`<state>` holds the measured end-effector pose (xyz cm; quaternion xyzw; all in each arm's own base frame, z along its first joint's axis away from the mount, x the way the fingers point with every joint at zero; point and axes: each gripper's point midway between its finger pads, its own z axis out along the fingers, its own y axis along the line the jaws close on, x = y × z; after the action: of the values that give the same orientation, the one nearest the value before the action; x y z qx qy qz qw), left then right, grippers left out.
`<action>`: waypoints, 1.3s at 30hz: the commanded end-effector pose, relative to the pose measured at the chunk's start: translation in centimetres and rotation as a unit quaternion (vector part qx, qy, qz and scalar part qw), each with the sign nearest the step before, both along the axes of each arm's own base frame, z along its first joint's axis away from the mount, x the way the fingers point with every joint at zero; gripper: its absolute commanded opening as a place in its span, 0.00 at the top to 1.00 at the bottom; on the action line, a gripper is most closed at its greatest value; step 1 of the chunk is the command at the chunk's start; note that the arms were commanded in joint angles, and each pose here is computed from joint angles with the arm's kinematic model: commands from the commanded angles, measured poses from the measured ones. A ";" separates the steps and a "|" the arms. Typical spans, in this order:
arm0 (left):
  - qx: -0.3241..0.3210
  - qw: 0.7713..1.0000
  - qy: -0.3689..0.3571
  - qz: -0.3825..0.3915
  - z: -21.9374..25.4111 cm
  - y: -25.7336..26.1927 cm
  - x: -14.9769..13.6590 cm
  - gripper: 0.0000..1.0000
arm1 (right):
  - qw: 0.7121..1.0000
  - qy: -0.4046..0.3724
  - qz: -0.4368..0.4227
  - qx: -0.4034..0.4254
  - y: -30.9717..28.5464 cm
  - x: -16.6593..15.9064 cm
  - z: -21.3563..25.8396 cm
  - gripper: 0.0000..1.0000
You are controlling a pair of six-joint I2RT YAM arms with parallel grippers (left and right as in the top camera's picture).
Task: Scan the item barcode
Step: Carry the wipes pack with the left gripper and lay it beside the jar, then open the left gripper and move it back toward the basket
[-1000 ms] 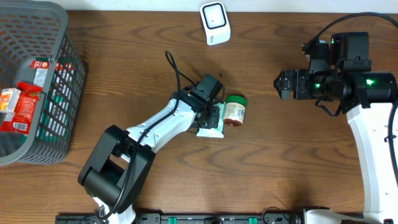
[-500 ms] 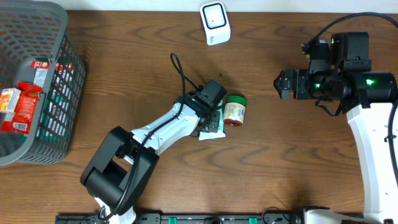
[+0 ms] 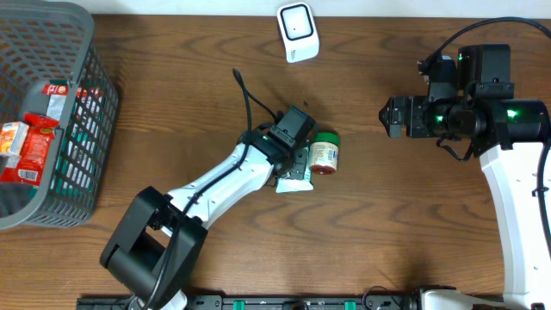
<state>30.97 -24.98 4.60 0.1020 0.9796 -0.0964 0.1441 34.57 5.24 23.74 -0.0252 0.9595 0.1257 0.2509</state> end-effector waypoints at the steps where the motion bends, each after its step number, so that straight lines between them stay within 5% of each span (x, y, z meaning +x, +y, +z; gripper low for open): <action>1: 0.000 1.000 -0.001 -0.025 0.1 -1.5 -0.8 0.86 | 1.000 -0.003 -0.004 0.008 0.0 0.2 0.4 0.01; 22: 0.036 0.997 0.028 -0.055 -3.3 -2.6 -2.9 0.86 | 1.000 -0.003 -0.004 0.008 0.0 0.2 0.4 0.01; 33: -0.056 0.991 -0.112 -0.044 10.3 -1.6 1.0 0.60 | 1.000 -0.003 -0.004 0.008 0.0 0.2 0.4 0.01; 39: 0.006 0.979 -0.202 0.041 22.7 8.2 5.1 0.50 | 1.000 -0.003 -0.004 0.008 0.0 0.2 0.4 0.01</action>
<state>33.13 -21.51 20.43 0.1093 0.9527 -0.1076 0.2622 34.57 5.25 23.74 -0.0252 0.9595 0.1259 0.2508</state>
